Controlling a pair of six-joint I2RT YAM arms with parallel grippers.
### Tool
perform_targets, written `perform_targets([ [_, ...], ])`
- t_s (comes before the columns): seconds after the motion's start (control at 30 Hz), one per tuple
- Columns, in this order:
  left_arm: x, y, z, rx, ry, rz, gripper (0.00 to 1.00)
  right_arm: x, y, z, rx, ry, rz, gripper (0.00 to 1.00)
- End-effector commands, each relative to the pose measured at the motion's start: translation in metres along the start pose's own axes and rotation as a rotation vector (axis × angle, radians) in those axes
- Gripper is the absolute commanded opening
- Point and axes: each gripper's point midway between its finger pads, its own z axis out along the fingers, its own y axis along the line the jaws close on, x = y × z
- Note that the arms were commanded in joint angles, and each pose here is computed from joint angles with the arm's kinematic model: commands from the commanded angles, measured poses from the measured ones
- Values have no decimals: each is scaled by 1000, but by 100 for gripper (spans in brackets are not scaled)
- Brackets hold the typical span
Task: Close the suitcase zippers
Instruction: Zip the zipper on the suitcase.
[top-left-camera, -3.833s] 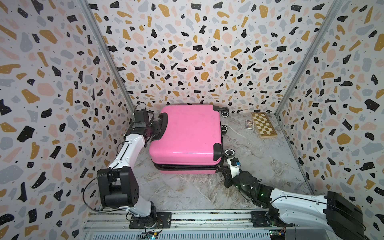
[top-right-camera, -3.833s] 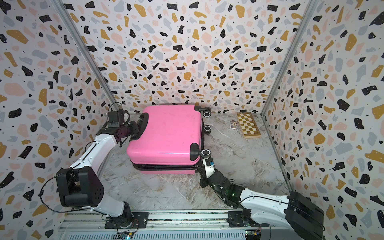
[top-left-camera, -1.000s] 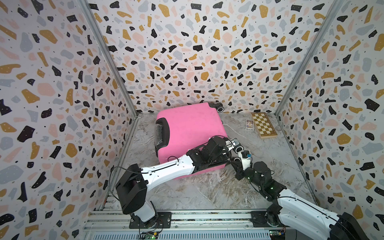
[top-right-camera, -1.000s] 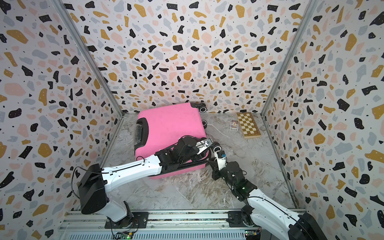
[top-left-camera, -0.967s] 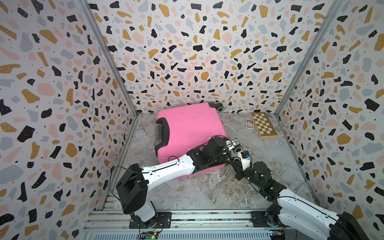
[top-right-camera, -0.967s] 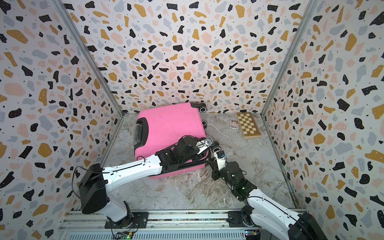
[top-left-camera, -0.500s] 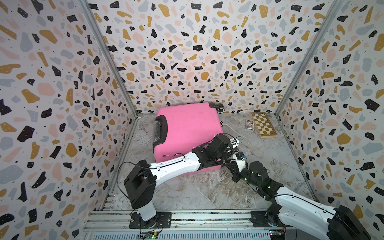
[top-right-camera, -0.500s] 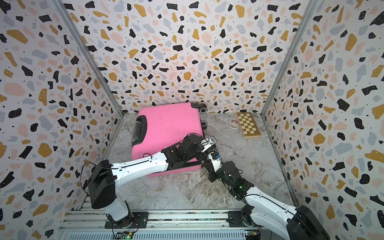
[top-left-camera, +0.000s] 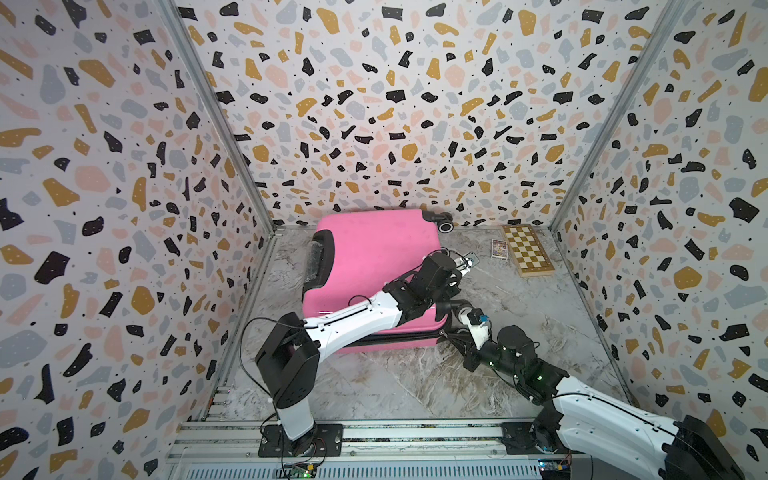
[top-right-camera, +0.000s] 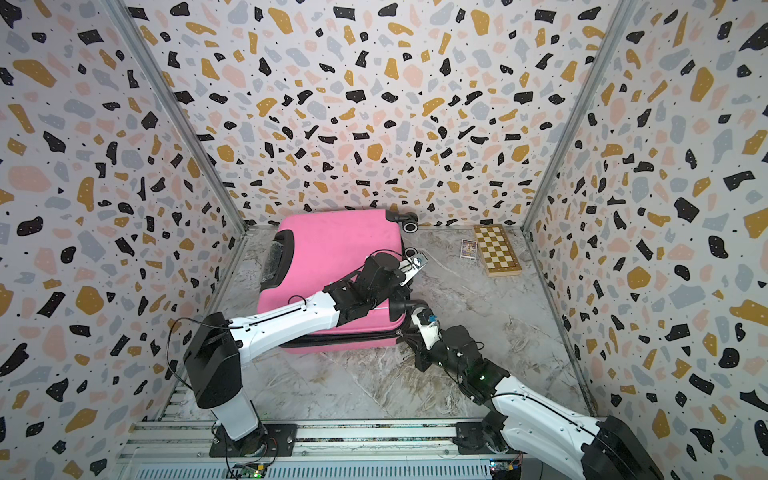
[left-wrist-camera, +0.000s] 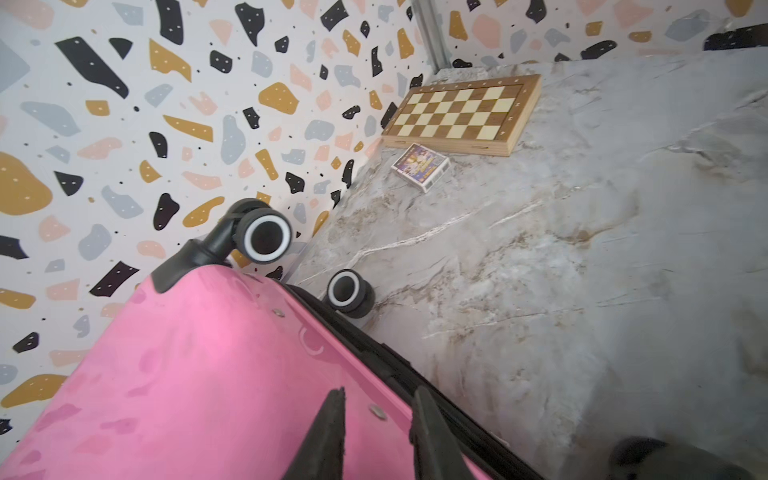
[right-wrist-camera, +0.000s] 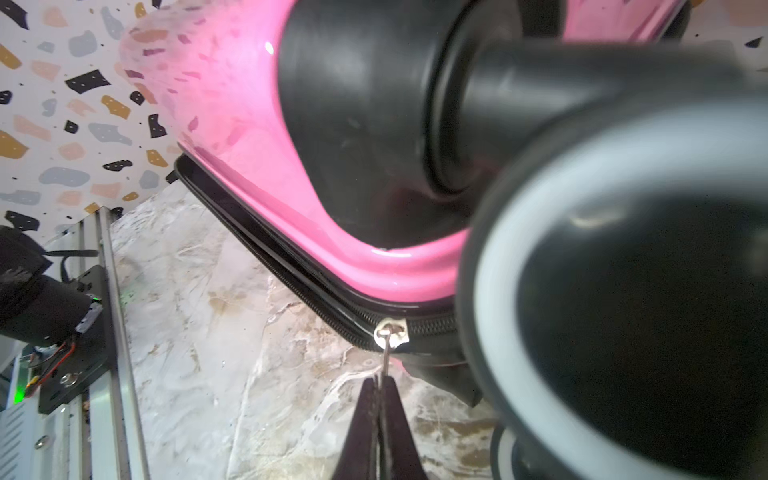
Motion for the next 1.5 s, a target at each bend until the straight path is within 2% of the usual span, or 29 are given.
perform_targets([
  [0.0, 3, 10, -1, -32, 46, 22, 31, 10, 9, -5, -42, 27, 24, 0],
  [0.1, -1, 13, -11, -18, 54, 32, 38, 13, -3, -6, 20, 27, 41, 0],
  [0.23, 0, 19, -32, 45, 91, 40, 55, 20, -25, -10, 128, 46, 76, 0],
  [0.33, 5, 15, -53, 165, 110, 57, 65, 21, -34, -13, 147, 44, 101, 0],
  [0.47, 18, -12, -82, 419, 134, 109, 75, 18, -40, -17, 149, 31, 112, 0],
  [0.57, 20, -33, -94, 568, 128, 157, 75, 16, -40, -17, 146, 27, 106, 0],
  [0.87, 7, -63, -73, 760, 137, 123, 68, 18, -38, -16, 130, 33, 116, 0],
  [0.97, 7, -72, -62, 790, 167, 117, 65, 18, -38, -17, 130, 32, 120, 0],
  [1.17, 16, -84, -39, 771, 235, 165, 59, 17, -38, -18, 132, 25, 120, 0],
  [1.47, 46, -108, -34, 861, 396, 264, 59, 13, -38, -21, 137, 13, 111, 0],
])
